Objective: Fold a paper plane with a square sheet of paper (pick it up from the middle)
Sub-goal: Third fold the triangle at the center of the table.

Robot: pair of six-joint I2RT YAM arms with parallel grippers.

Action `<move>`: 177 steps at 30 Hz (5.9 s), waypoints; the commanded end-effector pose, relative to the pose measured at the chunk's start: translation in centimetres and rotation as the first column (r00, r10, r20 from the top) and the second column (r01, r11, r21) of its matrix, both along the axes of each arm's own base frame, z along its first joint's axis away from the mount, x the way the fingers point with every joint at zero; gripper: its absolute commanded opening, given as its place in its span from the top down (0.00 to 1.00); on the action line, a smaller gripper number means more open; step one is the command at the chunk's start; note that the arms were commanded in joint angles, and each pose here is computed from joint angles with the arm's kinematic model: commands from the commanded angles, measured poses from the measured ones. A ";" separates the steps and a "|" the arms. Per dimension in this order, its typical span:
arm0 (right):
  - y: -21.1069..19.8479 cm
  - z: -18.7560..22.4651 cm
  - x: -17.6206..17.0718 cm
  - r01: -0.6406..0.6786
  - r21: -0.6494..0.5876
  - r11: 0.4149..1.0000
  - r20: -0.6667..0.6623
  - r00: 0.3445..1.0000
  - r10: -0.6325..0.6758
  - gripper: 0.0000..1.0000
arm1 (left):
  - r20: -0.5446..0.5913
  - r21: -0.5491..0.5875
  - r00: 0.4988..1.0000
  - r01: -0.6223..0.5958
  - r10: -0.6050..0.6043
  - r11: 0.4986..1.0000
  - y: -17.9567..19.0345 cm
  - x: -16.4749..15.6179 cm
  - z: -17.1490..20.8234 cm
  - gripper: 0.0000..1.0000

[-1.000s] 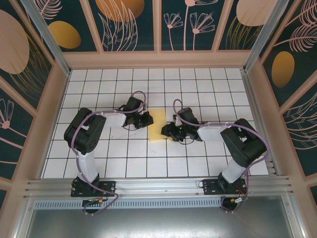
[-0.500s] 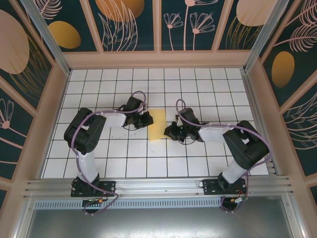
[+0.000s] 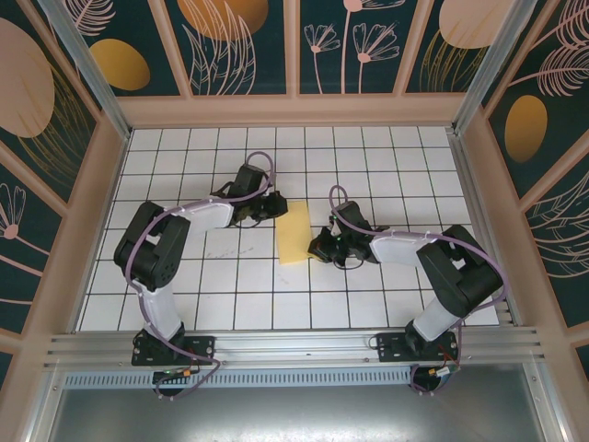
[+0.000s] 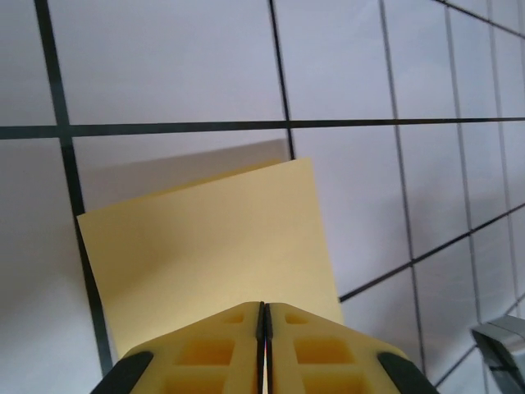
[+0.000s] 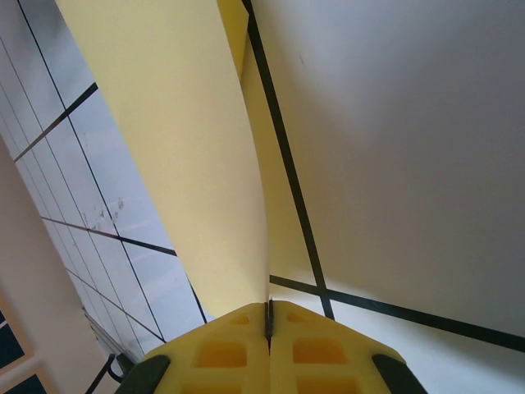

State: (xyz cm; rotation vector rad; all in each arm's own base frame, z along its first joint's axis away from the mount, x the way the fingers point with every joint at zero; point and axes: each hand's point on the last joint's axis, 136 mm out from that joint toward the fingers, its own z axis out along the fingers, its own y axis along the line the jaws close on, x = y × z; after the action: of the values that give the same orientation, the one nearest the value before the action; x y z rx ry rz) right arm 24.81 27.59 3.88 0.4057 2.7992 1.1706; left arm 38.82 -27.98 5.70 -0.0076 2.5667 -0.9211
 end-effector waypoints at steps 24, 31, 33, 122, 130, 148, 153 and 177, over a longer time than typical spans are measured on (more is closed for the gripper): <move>6.3 2.8 5.6 -0.076 0.093 0.993 0.109 0.992 0.066 1.00 | -0.105 0.111 0.994 0.035 -0.023 0.993 1.2 -1.8 -5.0 0.90; 6.2 1.4 5.8 -0.045 0.072 0.996 0.083 0.996 0.039 1.00 | -0.019 0.099 1.000 -0.006 0.008 0.995 1.2 -0.3 -0.7 0.85; 6.1 1.1 5.8 -0.039 0.068 0.997 0.074 0.997 0.034 1.00 | -0.013 0.117 0.999 -0.030 0.032 0.993 1.6 0.0 -1.0 0.85; 6.6 -1.6 7.1 0.023 0.092 0.995 0.068 0.997 -0.030 1.00 | -0.159 0.147 0.987 0.013 0.011 0.989 1.8 -2.1 -6.6 0.89; 6.7 -1.8 7.1 0.016 0.084 0.996 0.069 0.997 -0.022 1.00 | -0.161 0.145 0.987 0.014 0.009 0.989 1.8 -2.2 -6.7 0.90; 6.4 -3.0 7.1 0.018 0.059 0.998 0.052 0.998 -0.021 1.00 | -0.159 0.144 0.987 0.013 0.010 0.989 1.8 -2.3 -6.5 0.90; 5.9 -3.9 6.7 0.025 0.023 0.999 0.027 0.999 -0.026 0.97 | -0.135 0.133 0.991 -0.006 0.024 0.991 1.7 -1.8 -5.2 0.88; 4.9 -5.0 5.9 0.032 -0.032 0.999 -0.006 0.999 -0.032 0.64 | -0.028 0.106 0.986 -0.161 0.165 0.981 4.1 -0.9 0.9 0.80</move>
State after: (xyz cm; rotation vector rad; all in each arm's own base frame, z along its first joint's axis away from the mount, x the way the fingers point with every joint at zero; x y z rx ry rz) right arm 32.18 34.71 3.11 0.3742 2.6802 1.3099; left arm 38.27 -24.69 5.89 -0.1617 2.6088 -0.7439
